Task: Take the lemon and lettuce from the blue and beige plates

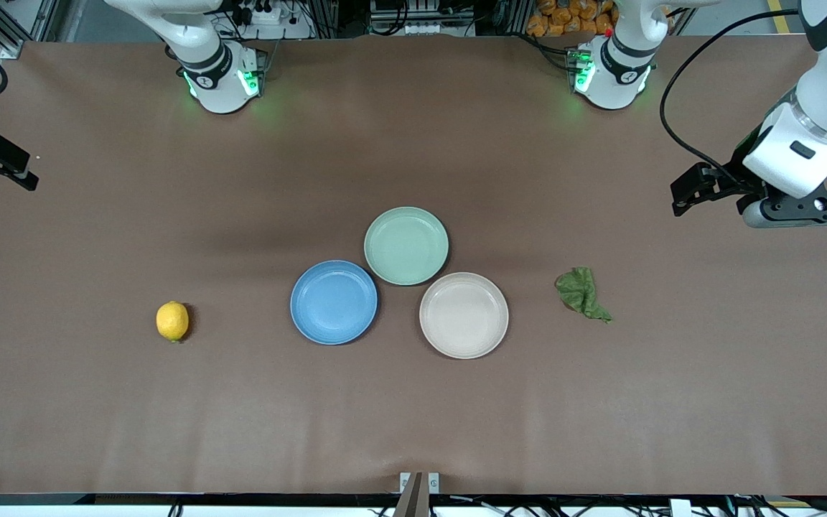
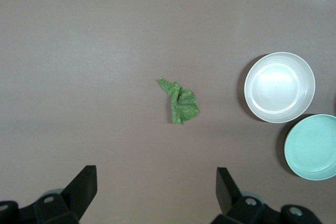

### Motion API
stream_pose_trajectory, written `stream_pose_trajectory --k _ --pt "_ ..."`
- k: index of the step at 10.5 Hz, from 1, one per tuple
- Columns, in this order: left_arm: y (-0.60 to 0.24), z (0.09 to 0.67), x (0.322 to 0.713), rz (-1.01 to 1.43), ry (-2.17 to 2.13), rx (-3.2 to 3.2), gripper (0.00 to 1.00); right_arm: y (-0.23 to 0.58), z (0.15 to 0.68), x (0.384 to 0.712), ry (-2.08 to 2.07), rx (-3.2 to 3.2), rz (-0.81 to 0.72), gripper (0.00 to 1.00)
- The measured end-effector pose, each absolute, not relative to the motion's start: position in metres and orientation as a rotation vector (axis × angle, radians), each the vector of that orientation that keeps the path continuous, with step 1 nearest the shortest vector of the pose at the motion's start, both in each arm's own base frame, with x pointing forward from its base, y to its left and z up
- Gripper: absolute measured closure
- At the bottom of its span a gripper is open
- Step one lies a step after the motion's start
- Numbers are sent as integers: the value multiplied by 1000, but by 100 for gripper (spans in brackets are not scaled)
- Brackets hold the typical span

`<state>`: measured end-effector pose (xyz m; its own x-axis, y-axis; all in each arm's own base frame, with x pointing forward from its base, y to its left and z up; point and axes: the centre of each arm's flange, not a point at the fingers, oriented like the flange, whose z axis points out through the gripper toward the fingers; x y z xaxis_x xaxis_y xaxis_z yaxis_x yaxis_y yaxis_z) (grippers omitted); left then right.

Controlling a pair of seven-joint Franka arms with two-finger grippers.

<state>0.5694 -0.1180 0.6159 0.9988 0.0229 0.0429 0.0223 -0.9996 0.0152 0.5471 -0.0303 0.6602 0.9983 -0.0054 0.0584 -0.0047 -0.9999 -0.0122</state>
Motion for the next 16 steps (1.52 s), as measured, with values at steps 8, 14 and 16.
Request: stream_pose_trajectory --k 8,14,16 --pt "-117 616 570 69 39 3126 0 -32 662 546 12 -3128 -83 0" --pt "-104 616 572 69 73 3126 0 -32 662 546 12 -3128 -82 0" --pt "-104 617 572 70 73 3126 0 -32 662 546 13 -3128 -82 0"
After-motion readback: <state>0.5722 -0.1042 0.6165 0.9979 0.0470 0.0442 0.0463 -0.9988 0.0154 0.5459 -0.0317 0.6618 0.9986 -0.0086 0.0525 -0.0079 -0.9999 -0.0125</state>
